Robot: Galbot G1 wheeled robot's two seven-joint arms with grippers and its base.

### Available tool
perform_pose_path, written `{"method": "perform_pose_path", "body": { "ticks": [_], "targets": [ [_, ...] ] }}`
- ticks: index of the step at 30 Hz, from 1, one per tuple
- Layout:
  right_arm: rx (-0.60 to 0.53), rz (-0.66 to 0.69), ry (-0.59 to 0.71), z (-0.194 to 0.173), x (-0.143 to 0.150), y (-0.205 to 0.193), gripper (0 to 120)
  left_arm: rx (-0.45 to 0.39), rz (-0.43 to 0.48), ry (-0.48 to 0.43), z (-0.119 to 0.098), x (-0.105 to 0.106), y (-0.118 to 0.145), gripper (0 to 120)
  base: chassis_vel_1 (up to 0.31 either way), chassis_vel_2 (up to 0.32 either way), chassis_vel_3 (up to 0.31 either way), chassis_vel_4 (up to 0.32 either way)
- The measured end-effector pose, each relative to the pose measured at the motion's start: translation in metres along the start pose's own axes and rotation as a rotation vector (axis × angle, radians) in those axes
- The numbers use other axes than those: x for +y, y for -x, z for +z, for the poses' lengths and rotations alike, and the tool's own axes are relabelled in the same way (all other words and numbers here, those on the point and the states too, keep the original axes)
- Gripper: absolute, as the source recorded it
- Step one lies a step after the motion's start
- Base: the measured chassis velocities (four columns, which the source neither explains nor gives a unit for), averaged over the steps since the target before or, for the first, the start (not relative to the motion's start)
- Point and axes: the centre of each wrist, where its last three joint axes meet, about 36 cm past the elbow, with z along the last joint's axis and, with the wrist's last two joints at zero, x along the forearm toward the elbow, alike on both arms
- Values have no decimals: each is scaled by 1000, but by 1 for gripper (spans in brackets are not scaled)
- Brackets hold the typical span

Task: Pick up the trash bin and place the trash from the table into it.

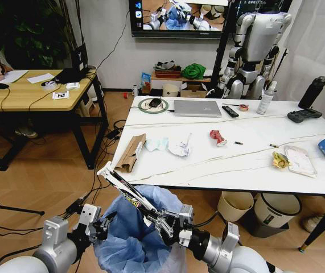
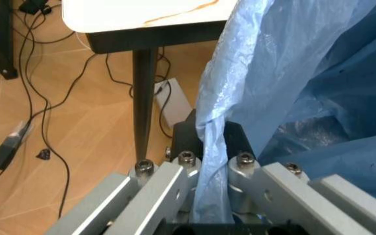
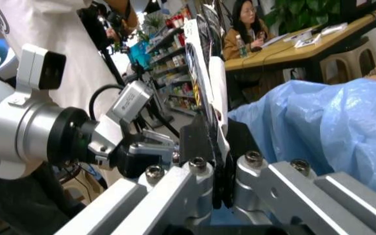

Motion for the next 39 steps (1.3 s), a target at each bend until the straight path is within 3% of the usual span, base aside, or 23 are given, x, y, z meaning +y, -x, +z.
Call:
{"method": "perform_pose_path", "body": {
  "ticks": [4, 5, 8, 10, 14, 15, 20, 22, 26, 30, 35, 39],
  "targets": [
    [5, 6, -3, 2, 1, -3, 0, 1, -1, 0, 0, 0, 0, 0, 0, 0, 0, 0],
    [9, 9, -4, 3, 1, -4, 12, 1, -1, 0, 0, 0, 0, 0, 0, 0, 0, 0],
    [11, 9, -7, 3, 1, -5, 24, 2, -1, -2, 0, 0, -1, 0, 0, 0, 0, 0],
    [11, 9, -7, 3, 1, -5, 24, 2, -1, -2, 0, 0, -1, 0, 0, 0, 0, 0],
    [11, 10, -10, 2, 1, -5, 47, 6, 4, -9, 2, -1, 0, 0, 0, 0, 0, 0],
    [11, 10, -10, 2, 1, -5, 47, 6, 4, -9, 2, -1, 0, 0, 0, 0, 0, 0],
    [9, 9, -15, 0, 1, -5, 68, 8, 10, -13, 2, -3, 0, 0, 0, 0, 0, 0],
    [8, 7, -16, 0, 1, -5, 70, 8, 10, -14, 2, -3, 0, 0, 0, 0, 0, 0],
    [4, -26, -31, -6, 3, -7, 90, 10, 14, -16, 3, -4, 0, 0, 0, 0, 0, 0],
    [0, -35, -35, -11, 7, -9, 99, 14, 13, -16, 5, -5, 0, 0, 0, 0, 0, 0],
    [-18, -41, -36, -19, 10, -10, 100, 20, 11, -18, 7, -6, 0, 0, 0, 0, 0, 0],
    [-132, -50, 7, -55, 2, 7, 100, 29, 2, -29, 13, -7, -2, 0, 0, 0, 0, 0]
  ]
}}
